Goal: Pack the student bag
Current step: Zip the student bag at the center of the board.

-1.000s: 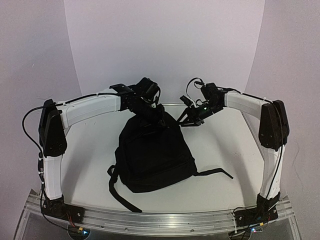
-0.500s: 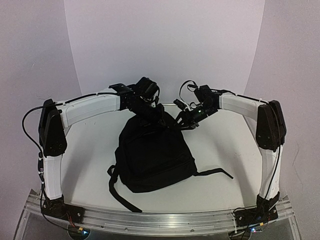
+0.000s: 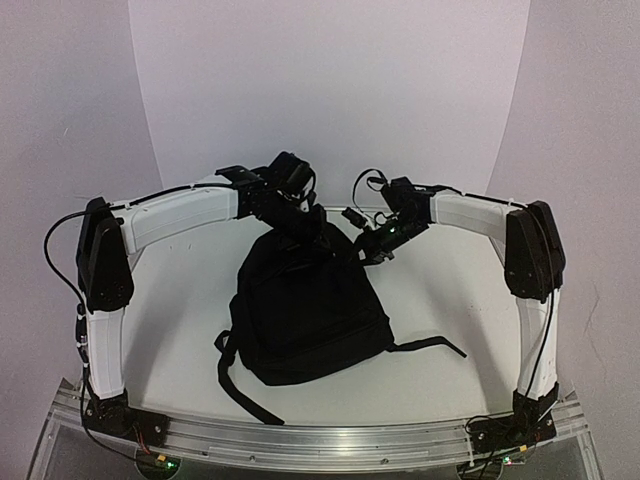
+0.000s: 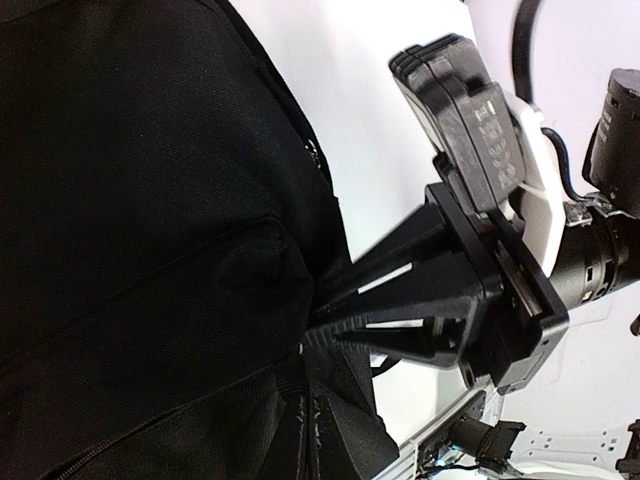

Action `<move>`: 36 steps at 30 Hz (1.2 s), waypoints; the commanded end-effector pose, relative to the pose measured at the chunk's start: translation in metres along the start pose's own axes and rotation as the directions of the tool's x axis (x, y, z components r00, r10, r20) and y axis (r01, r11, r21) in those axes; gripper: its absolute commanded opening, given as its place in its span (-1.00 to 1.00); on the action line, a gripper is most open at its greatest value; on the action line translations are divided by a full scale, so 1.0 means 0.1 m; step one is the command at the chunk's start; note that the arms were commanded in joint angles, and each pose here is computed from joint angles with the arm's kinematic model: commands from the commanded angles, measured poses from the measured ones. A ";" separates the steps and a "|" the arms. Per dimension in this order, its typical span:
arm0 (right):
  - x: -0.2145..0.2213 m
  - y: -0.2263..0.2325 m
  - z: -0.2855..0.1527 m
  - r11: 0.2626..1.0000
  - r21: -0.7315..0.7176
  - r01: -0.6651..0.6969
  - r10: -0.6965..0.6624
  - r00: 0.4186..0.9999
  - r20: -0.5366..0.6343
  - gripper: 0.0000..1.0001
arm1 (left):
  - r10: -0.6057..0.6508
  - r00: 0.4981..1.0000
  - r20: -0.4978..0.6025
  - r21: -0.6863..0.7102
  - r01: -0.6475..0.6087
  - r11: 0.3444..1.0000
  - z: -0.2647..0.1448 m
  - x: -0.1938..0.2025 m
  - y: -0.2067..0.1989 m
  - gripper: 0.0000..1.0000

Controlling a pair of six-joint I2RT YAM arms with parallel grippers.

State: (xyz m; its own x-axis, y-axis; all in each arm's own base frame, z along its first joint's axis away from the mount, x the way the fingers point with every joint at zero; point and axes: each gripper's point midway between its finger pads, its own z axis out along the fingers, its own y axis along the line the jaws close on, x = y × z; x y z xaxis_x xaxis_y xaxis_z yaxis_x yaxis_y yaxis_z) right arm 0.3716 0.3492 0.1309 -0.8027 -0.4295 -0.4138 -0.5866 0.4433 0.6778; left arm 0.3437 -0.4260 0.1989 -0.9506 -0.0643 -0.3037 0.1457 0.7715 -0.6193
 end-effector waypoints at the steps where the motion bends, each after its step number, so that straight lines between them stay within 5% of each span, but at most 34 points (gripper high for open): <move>1: -0.06 0.02 -0.01 1.000 0.015 0.015 -0.015 1.000 0.007 -1.00 | 0.002 1.000 0.024 0.019 -0.003 1.000 -0.08 -0.09 -0.06 -0.99; 18: -0.17 -0.17 -0.43 0.996 0.078 -0.032 0.025 0.996 0.086 -1.00 | -0.118 0.992 -0.034 -0.172 0.111 0.979 -0.04 0.18 0.53 -1.00; 36: 0.00 -0.52 -0.61 0.979 0.191 -0.075 0.058 0.994 0.092 -1.00 | -0.231 0.973 -0.018 -0.354 0.210 0.911 -0.55 0.58 1.06 -1.00</move>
State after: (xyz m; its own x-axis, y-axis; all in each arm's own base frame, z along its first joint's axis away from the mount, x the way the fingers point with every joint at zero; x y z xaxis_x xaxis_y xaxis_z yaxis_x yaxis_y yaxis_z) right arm 0.3893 0.3075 0.1190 -0.8527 -0.3680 -0.3707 -0.5205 0.5384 0.6628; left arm 0.3021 -0.3429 0.1362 -0.9746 -0.1787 -0.1352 -0.1097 0.9067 -0.4073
